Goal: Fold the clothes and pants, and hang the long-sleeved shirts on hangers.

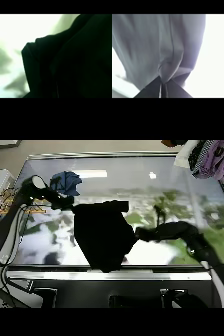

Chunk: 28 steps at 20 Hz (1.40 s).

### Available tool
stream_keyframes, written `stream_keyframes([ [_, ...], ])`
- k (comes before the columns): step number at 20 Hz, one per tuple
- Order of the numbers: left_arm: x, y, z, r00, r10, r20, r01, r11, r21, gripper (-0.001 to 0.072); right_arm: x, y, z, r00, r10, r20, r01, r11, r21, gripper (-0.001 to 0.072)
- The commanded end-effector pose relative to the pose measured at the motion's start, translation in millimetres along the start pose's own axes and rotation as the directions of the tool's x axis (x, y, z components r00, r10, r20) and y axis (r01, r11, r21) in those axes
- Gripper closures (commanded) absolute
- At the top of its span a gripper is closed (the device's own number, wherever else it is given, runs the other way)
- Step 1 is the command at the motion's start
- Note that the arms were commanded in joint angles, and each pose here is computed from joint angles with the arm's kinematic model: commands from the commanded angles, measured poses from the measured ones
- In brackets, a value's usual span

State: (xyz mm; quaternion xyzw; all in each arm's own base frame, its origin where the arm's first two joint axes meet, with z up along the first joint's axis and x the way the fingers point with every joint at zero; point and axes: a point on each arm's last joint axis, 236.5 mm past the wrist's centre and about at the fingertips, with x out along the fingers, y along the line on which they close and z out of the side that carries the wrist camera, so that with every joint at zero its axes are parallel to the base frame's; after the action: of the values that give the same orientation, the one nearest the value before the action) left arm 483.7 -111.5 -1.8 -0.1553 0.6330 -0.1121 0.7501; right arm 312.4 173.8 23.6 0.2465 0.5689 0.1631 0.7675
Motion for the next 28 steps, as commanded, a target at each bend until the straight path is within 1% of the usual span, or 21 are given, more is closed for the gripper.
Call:
stream_keyframes([
  [1,-108.5,-15.1,41.7,0.963,0.013,0.269,-0.040,0.995,0.094,0.0689,-138.5,6.5,110.4,0.902,-0.100,0.419,0.158,0.982,-0.106,0.0686],
  [3,-198.1,-41.8,49.1,0.892,-0.017,0.452,-0.078,0.979,0.190,0.0689,-240.2,50.5,146.2,0.767,-0.050,0.640,0.214,0.960,-0.182,0.0686],
  [5,-286.3,-67.7,33.9,0.792,-0.048,0.609,-0.123,0.964,0.237,0.0689,-328.1,88.2,152.5,0.617,-0.002,0.787,0.271,0.939,-0.211,0.0686],
  [7,-357.3,-87.5,-0.9,0.693,-0.080,0.717,-0.156,0.954,0.257,0.0689,-407.3,120.4,139.2,0.462,0.058,0.885,0.314,0.922,-0.224,0.0686],
  [9,-413.2,-104.4,-41.6,0.601,-0.120,0.790,-0.172,0.946,0.274,0.0689,-467.4,145.5,115.4,0.330,0.124,0.936,0.338,0.910,-0.239,0.0685],
  [10,-437.4,-108.6,-61.7,0.554,-0.128,0.823,-0.181,0.946,0.268,0.0689,-489.3,154.7,102.9,0.277,0.153,0.948,0.343,0.906,-0.247,0.0685],
  [11,-456.8,-110.7,-78.9,0.513,-0.130,0.849,-0.199,0.944,0.265,0.0689,-508.4,162.8,89.1,0.230,0.182,0.956,0.348,0.902,-0.256,0.0685],
  [13,-490.3,-110.7,-108.7,0.430,-0.124,0.894,-0.237,0.940,0.245,0.0689,-531.3,171.8,67.6,0.171,0.220,0.960,0.356,0.895,-0.269,0.0685],
  [15,-519.7,-107.9,-129.9,0.342,-0.111,0.933,-0.257,0.944,0.207,0.0689,-542.8,176.0,55.7,0.138,0.241,0.961,0.357,0.893,-0.275,0.0685],
  [16,-532.3,-104.9,-136.8,0.299,-0.099,0.949,-0.256,0.950,0.179,0.0688,-543.5,176.2,54.5,0.137,0.242,0.961,0.351,0.895,-0.275,0.0685],
  [18,-543.8,-100.5,-142.6,0.258,-0.081,0.963,-0.263,0.953,0.151,0.0689,-536.5,173.6,61.4,0.158,0.229,0.961,0.325,0.906,-0.269,0.0685],
  [19,-540.1,-99.2,-139.9,0.268,-0.076,0.960,-0.263,0.953,0.149,0.0689,-524.9,169.1,71.2,0.193,0.208,0.959,0.305,0.916,-0.260,0.0685],
  [20,-528.3,-95.6,-131.9,0.298,-0.065,0.952,-0.261,0.954,0.147,0.0689,-507.4,161.6,83.8,0.248,0.174,0.953,0.278,0.930,-0.242,0.0685],
  [21,-508.8,-89.4,-120.4,0.346,-0.046,0.937,-0.257,0.956,0.142,0.0689,-478.8,149.1,101.2,0.334,0.120,0.935,0.254,0.944,-0.212,0.0684],
  [22,-478.9,-79.1,-106.0,0.421,-0.014,0.907,-0.255,0.958,0.133,0.0688,-439.7,132.5,120.9,0.444,0.054,0.894,0.235,0.956,-0.174,0.0684],
  [24,-402.8,-52.4,-74.8,0.586,0.061,0.808,-0.251,0.962,0.109,0.0689,-347.2,94.2,155.3,0.666,-0.074,0.743,0.226,0.968,-0.106,0.0684],
  [25,-361.2,-37.4,-60.8,0.661,0.097,0.744,-0.250,0.963,0.097,0.0688,-301.1,74.0,169.4,0.750,-0.127,0.650,0.230,0.970,-0.076,0.0684],
  [26,-313.2,-19.8,-48.1,0.737,0.135,0.663,-0.250,0.965,0.082,0.0688,-253.5,49.1,184.8,0.813,-0.185,0.551,0.247,0.968,-0.040,0.0684],
  [28,-222.1,13.8,-30.2,0.844,0.191,0.502,-0.252,0.966,0.056,0.0688,-167.8,2.5,210.7,0.884,-0.264,0.387,0.278,0.960,0.020,0.0684],
])
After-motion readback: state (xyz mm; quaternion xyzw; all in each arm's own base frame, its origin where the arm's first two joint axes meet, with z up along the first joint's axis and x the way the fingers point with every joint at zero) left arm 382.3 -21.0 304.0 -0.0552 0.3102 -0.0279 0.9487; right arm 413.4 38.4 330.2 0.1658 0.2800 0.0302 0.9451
